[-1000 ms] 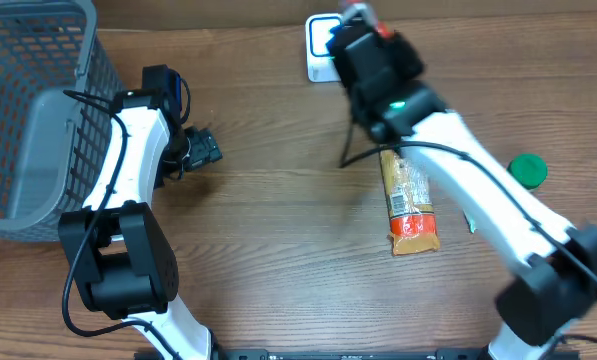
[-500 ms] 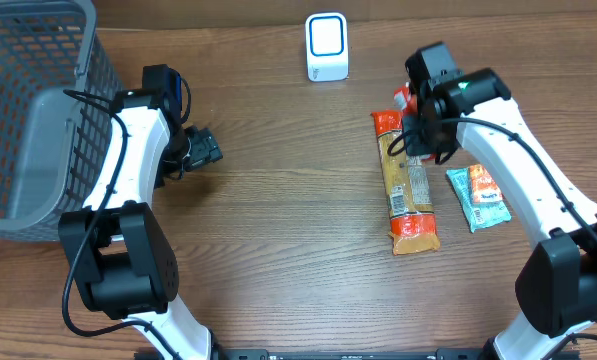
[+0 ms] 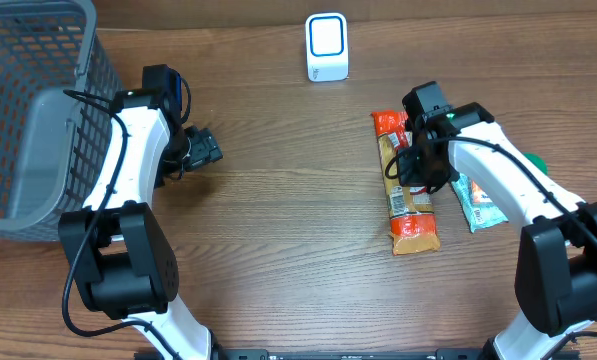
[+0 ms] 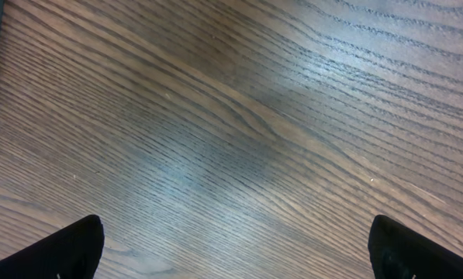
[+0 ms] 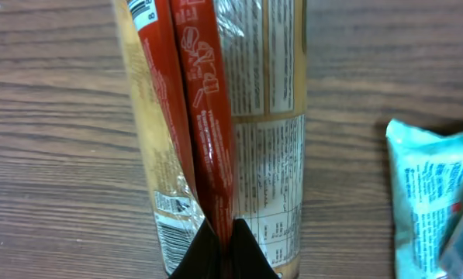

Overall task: Scan the item barcode
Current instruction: 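Carry the red sticks right and lower them onto the spaghetti packet, then open the right gripper to release the red sticks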

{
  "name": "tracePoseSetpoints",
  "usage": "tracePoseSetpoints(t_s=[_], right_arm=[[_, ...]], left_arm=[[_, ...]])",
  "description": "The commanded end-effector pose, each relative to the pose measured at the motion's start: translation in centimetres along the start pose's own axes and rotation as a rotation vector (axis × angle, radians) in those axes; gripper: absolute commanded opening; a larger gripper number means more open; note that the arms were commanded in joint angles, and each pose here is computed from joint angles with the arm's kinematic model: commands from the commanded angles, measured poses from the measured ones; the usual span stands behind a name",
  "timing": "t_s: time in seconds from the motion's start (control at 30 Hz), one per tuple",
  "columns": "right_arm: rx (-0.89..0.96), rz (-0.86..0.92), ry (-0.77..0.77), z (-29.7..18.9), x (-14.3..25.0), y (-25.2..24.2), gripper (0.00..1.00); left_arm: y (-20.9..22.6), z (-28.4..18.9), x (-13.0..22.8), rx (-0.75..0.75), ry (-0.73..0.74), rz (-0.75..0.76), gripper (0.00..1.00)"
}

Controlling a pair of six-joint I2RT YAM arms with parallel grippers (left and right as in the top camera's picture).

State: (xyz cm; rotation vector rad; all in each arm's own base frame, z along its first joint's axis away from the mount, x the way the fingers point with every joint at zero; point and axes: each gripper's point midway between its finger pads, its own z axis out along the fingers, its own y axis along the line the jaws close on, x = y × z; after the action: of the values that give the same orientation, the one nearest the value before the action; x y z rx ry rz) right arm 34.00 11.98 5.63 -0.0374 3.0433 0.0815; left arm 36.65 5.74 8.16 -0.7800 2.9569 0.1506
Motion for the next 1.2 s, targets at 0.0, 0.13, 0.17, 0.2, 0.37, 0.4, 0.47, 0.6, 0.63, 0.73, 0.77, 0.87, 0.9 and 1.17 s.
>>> tracePoseSetpoints(t_s=[0.0, 0.13, 0.17, 0.2, 0.37, 0.4, 0.47, 0.6, 0.63, 0.73, 0.77, 0.87, 0.9, 1.17], right_arm=[[-0.008, 0.033, 0.008, 0.3, 0.3, 0.2, 0.09], [-0.008, 0.033, 0.007, 0.3, 0.2, 0.1, 0.35], [-0.008, 0.033, 0.008, 0.3, 0.2, 0.2, 0.38], [-0.008, 0.033, 0.008, 0.3, 0.2, 0.2, 0.4], [-0.008, 0.033, 0.007, 0.3, 0.2, 0.2, 0.73], [-0.008, 0.033, 0.005, 0.3, 0.2, 0.2, 0.77], [-0.01, 0.033, 0.0, 0.3, 0.1, 0.2, 0.84], [-0.01, 0.097, 0.003, -0.4, 0.4, 0.1, 0.85], [-0.016, 0.101, -0.018, -1.2, 0.3, 0.1, 0.86], [-0.042, 0.101, -0.099, -3.9, -0.4, 0.2, 0.91], [-0.046, 0.103, -0.122, -4.7, -0.5, 0.1, 0.96], [-0.059, 0.108, -0.16, -6.3, -0.6, -0.1, 1.0], [-0.06, 0.108, -0.163, -6.4, -0.5, -0.1, 1.0], [-0.061, 0.108, -0.166, -6.5, -0.6, 0.0, 1.0]], left_arm=[[-0.2, -0.7, -0.1, 0.004, -0.02, 0.031, 1.0], [-0.2, -0.7, -0.1, 0.003, -0.02, 0.032, 1.0], [-0.2, -0.7, -0.1, 0.003, -0.02, 0.031, 1.0], [-0.2, -0.7, -0.1, 0.003, -0.02, 0.031, 1.0], [-0.2, -0.7, -0.1, 0.003, -0.02, 0.031, 1.0], [-0.2, -0.7, -0.1, 0.004, -0.02, 0.031, 1.0], [-0.2, -0.7, -0.1, 0.003, -0.02, 0.031, 0.99], [-0.2, -0.7, -0.1, 0.004, -0.02, 0.031, 1.0], [-0.2, -0.7, -0.1, 0.004, -0.02, 0.031, 1.0], [-0.2, -0.7, -0.1, 0.003, -0.02, 0.031, 1.0], [-0.2, -0.7, -0.1, 0.004, -0.02, 0.031, 1.0], [-0.2, -0.7, -0.1, 0.003, -0.02, 0.031, 1.0], [-0.2, -0.7, -0.1, 0.003, -0.02, 0.031, 1.0], [-0.2, -0.7, -0.1, 0.004, -0.02, 0.031, 1.0]])
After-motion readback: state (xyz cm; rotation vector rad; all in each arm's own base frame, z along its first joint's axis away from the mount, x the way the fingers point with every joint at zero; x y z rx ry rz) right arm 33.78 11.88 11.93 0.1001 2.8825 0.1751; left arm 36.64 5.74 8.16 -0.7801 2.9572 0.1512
